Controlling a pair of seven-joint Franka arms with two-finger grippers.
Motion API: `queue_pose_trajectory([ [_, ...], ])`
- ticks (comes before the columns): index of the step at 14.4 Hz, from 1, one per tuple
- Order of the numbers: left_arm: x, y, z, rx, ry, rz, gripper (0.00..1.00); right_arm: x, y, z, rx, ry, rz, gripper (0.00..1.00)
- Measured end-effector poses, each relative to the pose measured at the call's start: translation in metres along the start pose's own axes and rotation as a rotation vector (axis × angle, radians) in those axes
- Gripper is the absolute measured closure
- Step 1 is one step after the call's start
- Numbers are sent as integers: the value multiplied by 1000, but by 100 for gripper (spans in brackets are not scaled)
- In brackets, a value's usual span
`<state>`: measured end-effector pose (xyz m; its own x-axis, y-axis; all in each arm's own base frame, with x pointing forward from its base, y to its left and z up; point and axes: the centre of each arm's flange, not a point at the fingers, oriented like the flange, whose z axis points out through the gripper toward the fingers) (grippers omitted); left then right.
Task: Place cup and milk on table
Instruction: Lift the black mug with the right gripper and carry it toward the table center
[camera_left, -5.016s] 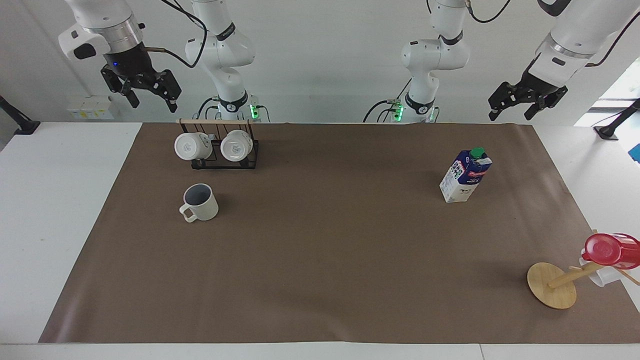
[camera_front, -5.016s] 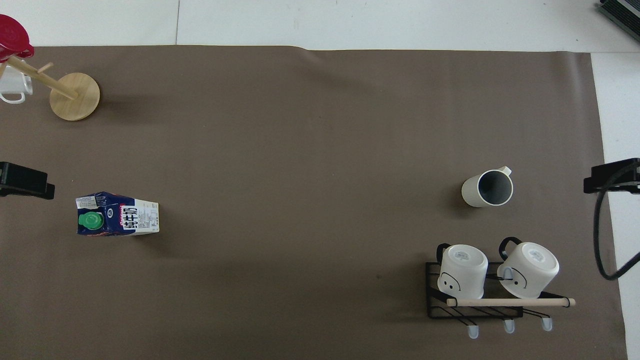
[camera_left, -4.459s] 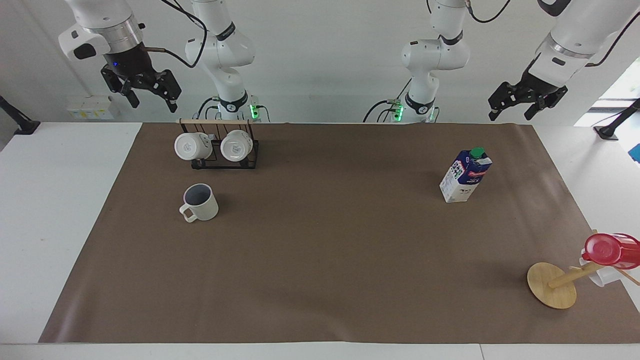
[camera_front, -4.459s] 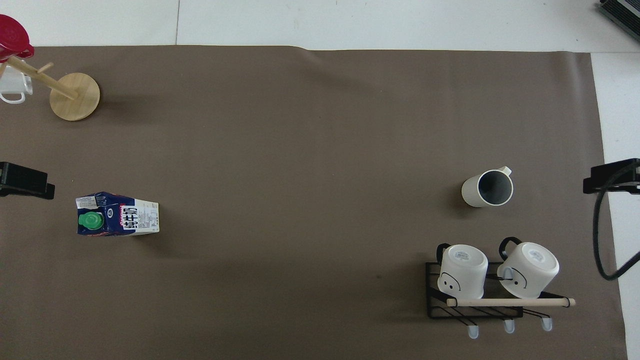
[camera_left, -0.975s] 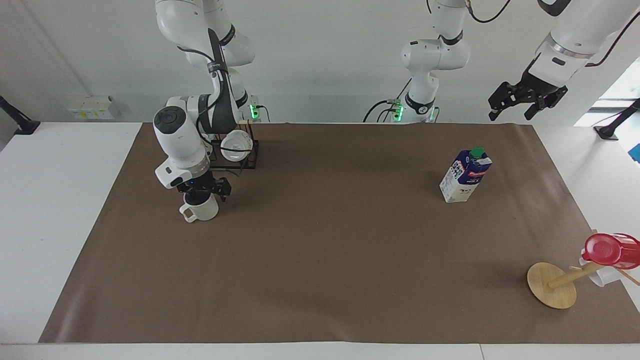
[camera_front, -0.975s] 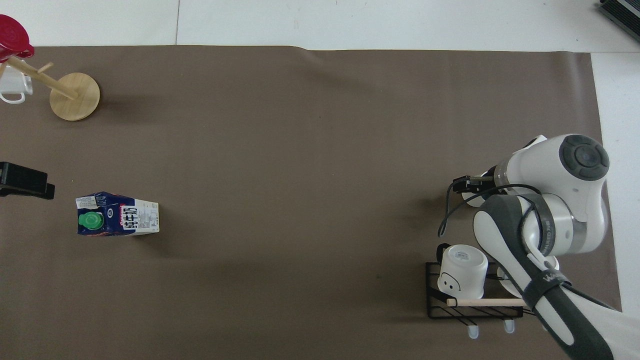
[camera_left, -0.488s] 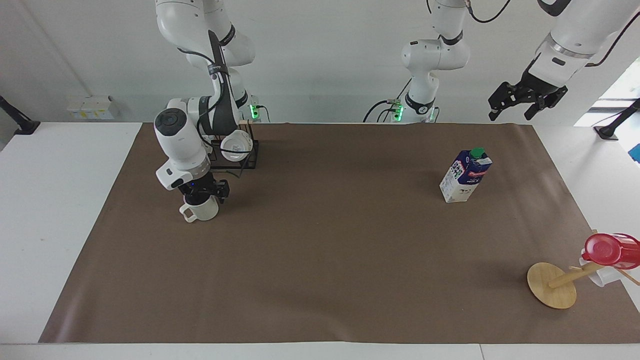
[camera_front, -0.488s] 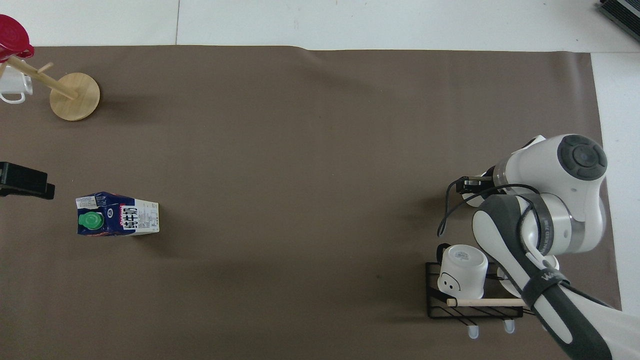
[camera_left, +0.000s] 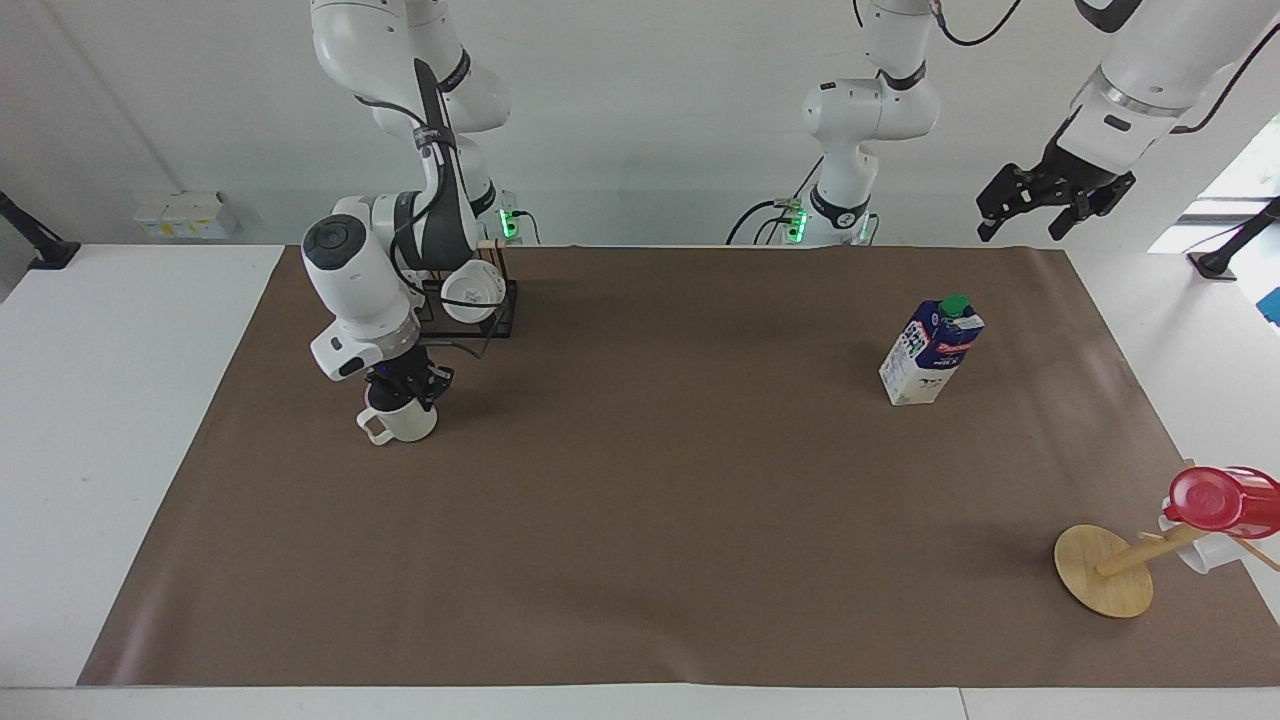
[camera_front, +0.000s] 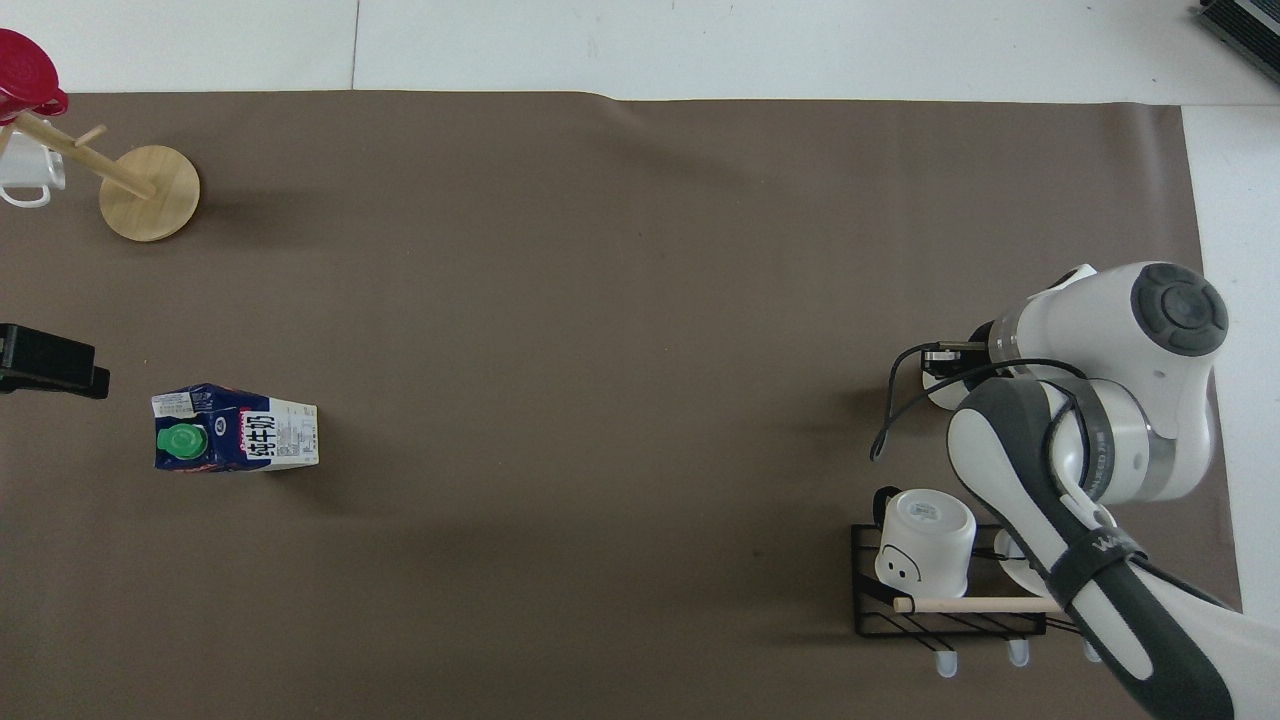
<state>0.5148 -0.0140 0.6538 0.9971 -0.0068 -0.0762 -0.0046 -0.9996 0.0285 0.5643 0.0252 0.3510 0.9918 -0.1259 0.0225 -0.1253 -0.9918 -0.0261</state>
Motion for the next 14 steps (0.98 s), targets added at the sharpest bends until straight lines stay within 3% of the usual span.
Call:
queue_pose_trajectory([
  [5, 0, 0, 0, 0, 0, 0, 0, 17, -21, -34, 23, 58, 71, 96],
  [9, 0, 0, 0, 0, 0, 0, 0, 16, -73, -78, 11, 22, 111, 96],
  [14, 0, 0, 0, 0, 0, 0, 0, -25, -187, -95, -13, 17, 153, 96],
])
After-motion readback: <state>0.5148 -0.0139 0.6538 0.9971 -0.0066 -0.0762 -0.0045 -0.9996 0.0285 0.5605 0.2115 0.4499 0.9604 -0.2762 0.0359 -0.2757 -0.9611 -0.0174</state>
